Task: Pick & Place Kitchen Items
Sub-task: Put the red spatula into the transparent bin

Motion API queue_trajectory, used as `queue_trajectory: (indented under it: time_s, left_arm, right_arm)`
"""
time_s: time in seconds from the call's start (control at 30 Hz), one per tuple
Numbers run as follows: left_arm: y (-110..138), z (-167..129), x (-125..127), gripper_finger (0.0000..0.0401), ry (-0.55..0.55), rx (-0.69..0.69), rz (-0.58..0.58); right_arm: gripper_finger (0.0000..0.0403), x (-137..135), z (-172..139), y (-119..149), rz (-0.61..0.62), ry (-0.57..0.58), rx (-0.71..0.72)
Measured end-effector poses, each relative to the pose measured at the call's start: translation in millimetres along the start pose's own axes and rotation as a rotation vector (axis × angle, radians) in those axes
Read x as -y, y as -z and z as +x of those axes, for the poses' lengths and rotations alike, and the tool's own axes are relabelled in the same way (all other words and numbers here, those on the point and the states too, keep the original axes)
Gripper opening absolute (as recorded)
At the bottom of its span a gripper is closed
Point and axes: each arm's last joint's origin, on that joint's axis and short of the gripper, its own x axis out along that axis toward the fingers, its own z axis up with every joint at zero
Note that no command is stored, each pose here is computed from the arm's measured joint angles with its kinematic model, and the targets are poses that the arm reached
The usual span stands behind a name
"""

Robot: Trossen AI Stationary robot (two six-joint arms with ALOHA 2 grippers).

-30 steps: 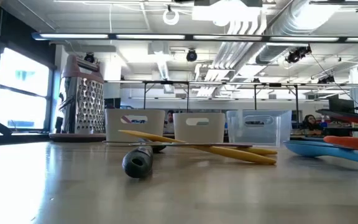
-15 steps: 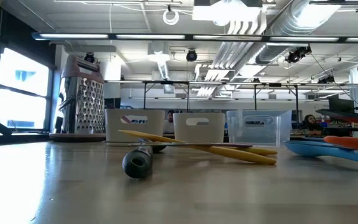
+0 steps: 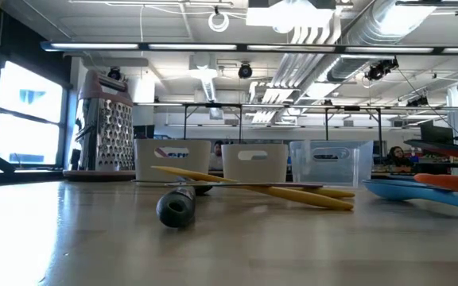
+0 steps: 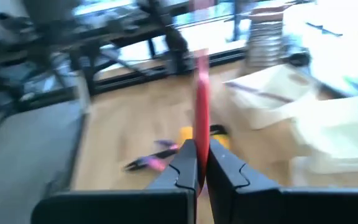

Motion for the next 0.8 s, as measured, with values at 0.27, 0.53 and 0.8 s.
queue_trajectory:
  time_s: [0.27,0.53,0.8]
  left_arm:
    - [-13,-14,-43,0.0138,-0.120,-0.092,-0.074]
    - [-40,-38,-106,0.0138,-0.271,-0.060,-0.120]
    - [-66,-53,-163,0.0138,-0.382,-0.012,-0.071]
  right_arm:
    - [0.0004,75,-6,-15,0.071,0.253,-0.051]
    - [0.0004,105,10,-10,0.128,0.382,-0.338]
    - [0.0004,120,50,-4,0.169,0.410,-0.663]
